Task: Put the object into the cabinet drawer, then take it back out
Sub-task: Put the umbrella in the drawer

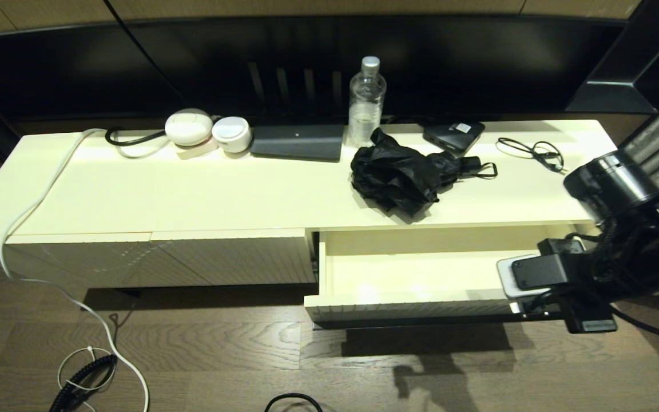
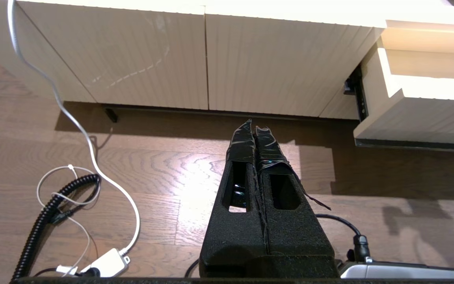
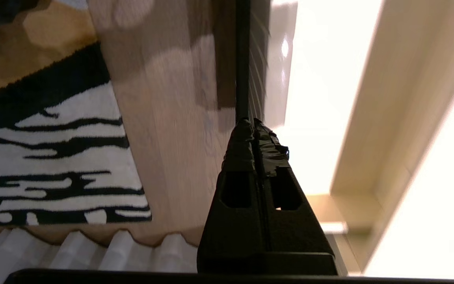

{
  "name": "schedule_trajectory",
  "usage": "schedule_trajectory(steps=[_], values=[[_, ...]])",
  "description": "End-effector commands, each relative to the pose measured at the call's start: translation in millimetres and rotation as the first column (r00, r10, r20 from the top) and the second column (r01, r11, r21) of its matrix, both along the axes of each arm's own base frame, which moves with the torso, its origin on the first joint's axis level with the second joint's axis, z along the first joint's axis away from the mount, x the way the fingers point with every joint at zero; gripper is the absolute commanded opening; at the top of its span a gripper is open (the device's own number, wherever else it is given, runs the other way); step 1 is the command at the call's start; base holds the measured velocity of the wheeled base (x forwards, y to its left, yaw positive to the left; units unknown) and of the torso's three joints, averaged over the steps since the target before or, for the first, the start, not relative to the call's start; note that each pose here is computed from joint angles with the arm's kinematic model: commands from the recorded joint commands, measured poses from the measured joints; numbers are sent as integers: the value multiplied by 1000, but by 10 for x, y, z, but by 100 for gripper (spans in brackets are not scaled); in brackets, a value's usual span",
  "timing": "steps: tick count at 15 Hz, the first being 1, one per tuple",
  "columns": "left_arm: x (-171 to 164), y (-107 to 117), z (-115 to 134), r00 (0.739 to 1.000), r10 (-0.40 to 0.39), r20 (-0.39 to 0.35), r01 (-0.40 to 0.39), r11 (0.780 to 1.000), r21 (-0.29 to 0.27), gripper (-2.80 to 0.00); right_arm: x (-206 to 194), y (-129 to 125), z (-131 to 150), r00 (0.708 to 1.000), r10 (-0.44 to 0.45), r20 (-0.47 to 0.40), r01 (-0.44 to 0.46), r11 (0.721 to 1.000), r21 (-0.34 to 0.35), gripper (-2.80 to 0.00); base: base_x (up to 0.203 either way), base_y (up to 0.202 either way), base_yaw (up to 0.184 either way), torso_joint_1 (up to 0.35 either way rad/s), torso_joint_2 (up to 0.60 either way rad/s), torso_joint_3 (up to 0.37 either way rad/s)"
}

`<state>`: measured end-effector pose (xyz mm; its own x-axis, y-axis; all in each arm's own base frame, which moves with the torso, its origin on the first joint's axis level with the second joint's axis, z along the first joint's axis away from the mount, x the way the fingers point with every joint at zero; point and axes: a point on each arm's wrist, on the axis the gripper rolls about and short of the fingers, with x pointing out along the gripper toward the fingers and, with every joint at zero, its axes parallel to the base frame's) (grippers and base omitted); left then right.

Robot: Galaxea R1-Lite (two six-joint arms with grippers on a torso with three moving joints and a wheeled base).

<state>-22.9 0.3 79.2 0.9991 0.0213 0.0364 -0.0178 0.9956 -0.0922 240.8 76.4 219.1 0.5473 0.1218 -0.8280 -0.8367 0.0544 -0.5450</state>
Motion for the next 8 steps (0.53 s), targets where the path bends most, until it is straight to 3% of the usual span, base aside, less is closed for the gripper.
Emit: schedule_trajectory(steps=[1, 4, 8], values=[[-1, 0, 0, 1000, 0, 2, 0, 1000, 0, -280, -477, -149, 506, 997, -6, 72, 6, 1000, -6, -280, 0, 0, 0, 0, 0, 0], [-1, 0, 0, 1000, 0, 2, 0, 1000, 0, -280, -392, -59, 652, 982, 7, 188, -13, 1000, 28, -280, 0, 0, 0, 0, 0, 0], [-1, 0, 0, 1000, 0, 2, 0, 1000, 0, -280, 56, 147, 558, 937, -3, 350, -22, 998, 67, -280, 0, 0, 0, 0, 0, 0]])
